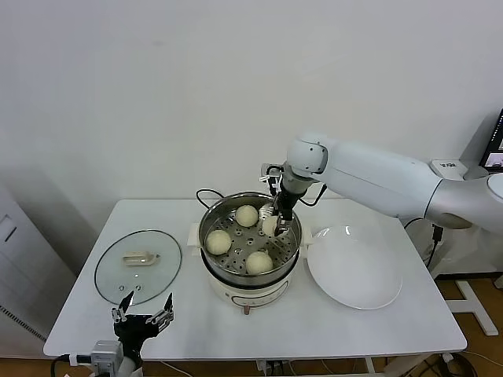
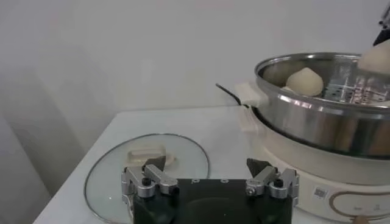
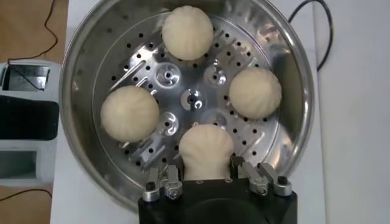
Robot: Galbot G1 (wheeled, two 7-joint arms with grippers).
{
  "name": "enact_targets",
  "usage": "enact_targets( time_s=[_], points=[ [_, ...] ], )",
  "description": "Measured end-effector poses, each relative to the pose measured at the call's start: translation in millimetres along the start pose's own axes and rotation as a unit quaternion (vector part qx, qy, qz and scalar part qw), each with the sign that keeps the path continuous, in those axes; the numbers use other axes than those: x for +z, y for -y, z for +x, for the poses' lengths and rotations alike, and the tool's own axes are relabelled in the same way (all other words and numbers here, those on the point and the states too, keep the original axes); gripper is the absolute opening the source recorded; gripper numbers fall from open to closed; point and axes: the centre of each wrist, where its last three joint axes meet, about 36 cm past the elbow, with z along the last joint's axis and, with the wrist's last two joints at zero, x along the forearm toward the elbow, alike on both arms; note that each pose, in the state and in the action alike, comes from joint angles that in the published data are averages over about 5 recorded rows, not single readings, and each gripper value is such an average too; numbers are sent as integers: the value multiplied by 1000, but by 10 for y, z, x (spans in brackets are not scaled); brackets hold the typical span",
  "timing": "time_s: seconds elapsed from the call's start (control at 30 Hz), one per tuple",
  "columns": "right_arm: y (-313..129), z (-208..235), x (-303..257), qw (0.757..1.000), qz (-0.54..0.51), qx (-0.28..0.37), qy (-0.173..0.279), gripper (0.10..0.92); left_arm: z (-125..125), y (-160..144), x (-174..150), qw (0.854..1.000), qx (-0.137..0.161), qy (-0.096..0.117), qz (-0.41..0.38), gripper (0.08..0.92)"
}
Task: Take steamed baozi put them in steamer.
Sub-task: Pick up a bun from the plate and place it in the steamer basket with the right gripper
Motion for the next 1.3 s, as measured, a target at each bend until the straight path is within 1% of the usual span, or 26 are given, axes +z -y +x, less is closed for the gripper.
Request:
enact_targets(
  time_s=[0.37,0.57,0.67,0.9,1.0,1.17,1.3],
  points=[
    [-2,-303,-77,1000,6,18,-17,458,-5,0,6,1000,0,-1,0,823],
    [-17,-369,-61,999,7,23,-22,501,-7,1,2,1000,0,0,0,823],
    [-17,-355,-45,999,7,24,-21,550,-7,2,1,1000,1,0,0,823],
    [-20,-277,6,999,3,30,-15,748,5,2,-10,1000,1,2,0,823],
    [-19,-212,36,999,-1,35,-10,805,7,6,-15,1000,1,2,-1,823],
    [-15,-27,123,999,-13,49,13,822,8,16,-27,1000,2,6,-1,823],
    [-8,221,230,995,-28,69,63,823,35,12,-41,1000,2,8,0,823]
  ],
)
